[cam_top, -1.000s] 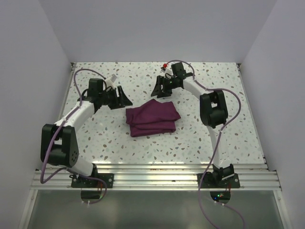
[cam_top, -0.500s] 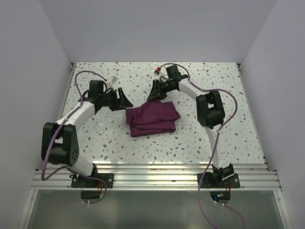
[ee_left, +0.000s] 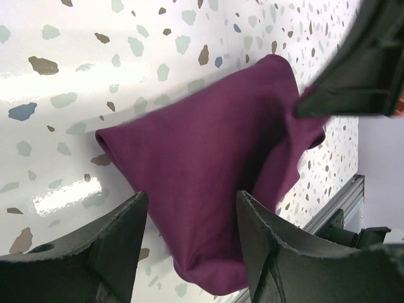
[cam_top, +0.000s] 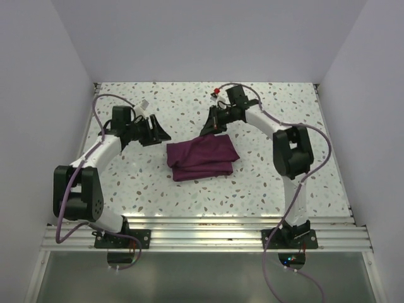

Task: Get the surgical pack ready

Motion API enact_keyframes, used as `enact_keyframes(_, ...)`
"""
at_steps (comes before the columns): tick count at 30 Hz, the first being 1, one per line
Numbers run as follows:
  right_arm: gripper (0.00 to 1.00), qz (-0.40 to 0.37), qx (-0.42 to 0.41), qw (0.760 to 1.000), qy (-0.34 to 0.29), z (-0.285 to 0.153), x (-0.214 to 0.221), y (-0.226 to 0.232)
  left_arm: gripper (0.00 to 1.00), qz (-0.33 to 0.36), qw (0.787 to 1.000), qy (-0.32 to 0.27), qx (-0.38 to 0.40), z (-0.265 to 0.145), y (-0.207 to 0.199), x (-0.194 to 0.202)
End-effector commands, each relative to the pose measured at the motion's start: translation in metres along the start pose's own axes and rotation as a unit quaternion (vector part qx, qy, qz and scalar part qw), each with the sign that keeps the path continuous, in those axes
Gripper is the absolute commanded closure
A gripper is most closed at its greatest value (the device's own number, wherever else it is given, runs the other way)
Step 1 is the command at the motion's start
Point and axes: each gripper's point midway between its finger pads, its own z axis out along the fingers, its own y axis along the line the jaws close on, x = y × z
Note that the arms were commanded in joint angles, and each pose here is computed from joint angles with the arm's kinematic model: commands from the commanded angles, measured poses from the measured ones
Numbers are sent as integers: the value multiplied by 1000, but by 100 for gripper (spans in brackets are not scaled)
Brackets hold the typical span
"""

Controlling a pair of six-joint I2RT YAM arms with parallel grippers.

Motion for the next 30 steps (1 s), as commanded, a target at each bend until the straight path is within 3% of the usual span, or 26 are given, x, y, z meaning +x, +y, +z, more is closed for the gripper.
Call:
enact_keyframes(1,94,-30,-32,999,-13,-46,20,59,38,18,999,-38,9,-16,-17,-20)
enact_keyframes(3,93,-46,-29,998,-8,-57,38,68,39,17,999,-38,11,-19,-18,-16)
enact_keyframes(12,89,-64,28,989,128,-38,177,57,40,12,1000,-20,10,-24,-17,0)
enact_keyframes(18,60,-54,90,980,166,-48,229,26,41,13,1000,-1,14,-24,-17,6)
enact_keyframes(20,50,-56,125,976,170,-56,234,15,41,8,1000,11,15,-23,-15,12)
enact_keyframes(22,47,-59,131,977,160,-60,229,18,42,6,1000,22,18,-22,-14,18)
enact_keyframes(25,42,-62,143,983,97,-73,199,29,43,7,999,30,20,-23,-14,23)
enact_keyframes(30,50,6,181,984,0,-98,139,4,47,23,998,44,45,-17,-30,27)
